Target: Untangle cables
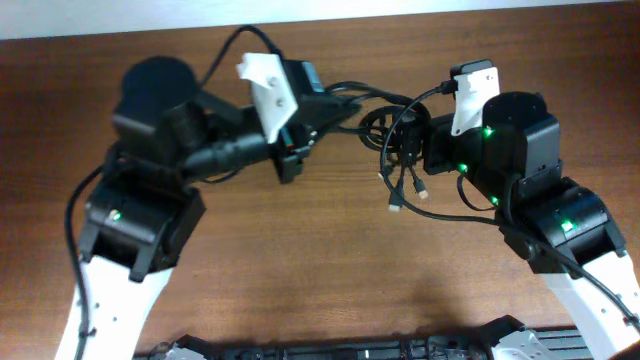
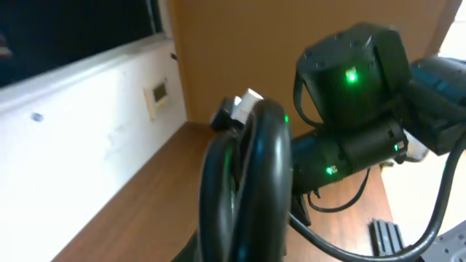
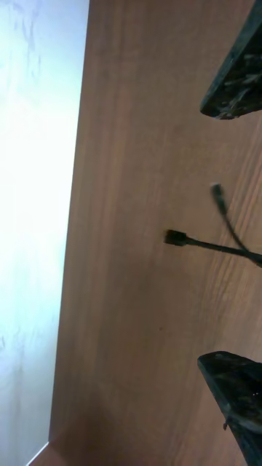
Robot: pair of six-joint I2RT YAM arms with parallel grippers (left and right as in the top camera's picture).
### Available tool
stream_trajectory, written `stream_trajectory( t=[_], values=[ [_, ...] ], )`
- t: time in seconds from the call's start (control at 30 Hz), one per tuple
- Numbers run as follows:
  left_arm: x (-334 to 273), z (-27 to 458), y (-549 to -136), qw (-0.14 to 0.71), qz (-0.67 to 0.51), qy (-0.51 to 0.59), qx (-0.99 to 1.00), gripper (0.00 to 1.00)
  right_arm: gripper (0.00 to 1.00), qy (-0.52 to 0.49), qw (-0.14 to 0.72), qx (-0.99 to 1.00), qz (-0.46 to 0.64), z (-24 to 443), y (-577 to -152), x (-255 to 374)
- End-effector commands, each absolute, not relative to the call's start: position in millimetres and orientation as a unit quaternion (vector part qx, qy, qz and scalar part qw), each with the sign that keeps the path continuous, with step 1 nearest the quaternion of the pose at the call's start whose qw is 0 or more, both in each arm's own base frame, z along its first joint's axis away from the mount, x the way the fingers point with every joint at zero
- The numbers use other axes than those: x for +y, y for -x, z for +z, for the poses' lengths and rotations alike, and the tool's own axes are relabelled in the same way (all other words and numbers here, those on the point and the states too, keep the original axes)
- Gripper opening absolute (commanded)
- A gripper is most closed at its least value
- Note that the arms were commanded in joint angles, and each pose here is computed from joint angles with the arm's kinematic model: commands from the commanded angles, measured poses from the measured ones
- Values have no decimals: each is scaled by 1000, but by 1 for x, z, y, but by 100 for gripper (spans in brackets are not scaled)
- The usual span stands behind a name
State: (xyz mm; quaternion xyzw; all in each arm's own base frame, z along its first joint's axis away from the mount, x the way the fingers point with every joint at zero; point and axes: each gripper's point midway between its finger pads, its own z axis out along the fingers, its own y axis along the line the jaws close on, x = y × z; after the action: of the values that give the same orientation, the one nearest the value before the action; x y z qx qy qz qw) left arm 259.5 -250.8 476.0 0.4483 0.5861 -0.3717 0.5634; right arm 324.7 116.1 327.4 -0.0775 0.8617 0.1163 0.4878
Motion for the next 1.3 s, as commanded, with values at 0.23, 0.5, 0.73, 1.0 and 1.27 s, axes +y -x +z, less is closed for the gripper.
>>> stream_trajectory(
  t=[0.23, 0.5, 0.73, 1.0, 1.27],
  values=[
    [-201, 559, -221, 664, -354, -410, 515, 0, 99, 45, 453, 889, 48, 301, -325, 89],
    [-181, 591, -225, 699, -363, -364, 497, 0, 99, 45, 448, 892, 45, 298, -323, 88],
    [-160, 608, -239, 728, -354, -304, 502, 0, 98, 45, 444, 894, 42, 296, -322, 87],
    [-149, 616, -247, 747, -340, -270, 503, 0, 99, 40, 431, 901, 22, 290, -318, 79],
    [-135, 624, -259, 773, -314, -223, 504, 0, 99, 35, 418, 908, 3, 284, -313, 71]
  ],
)
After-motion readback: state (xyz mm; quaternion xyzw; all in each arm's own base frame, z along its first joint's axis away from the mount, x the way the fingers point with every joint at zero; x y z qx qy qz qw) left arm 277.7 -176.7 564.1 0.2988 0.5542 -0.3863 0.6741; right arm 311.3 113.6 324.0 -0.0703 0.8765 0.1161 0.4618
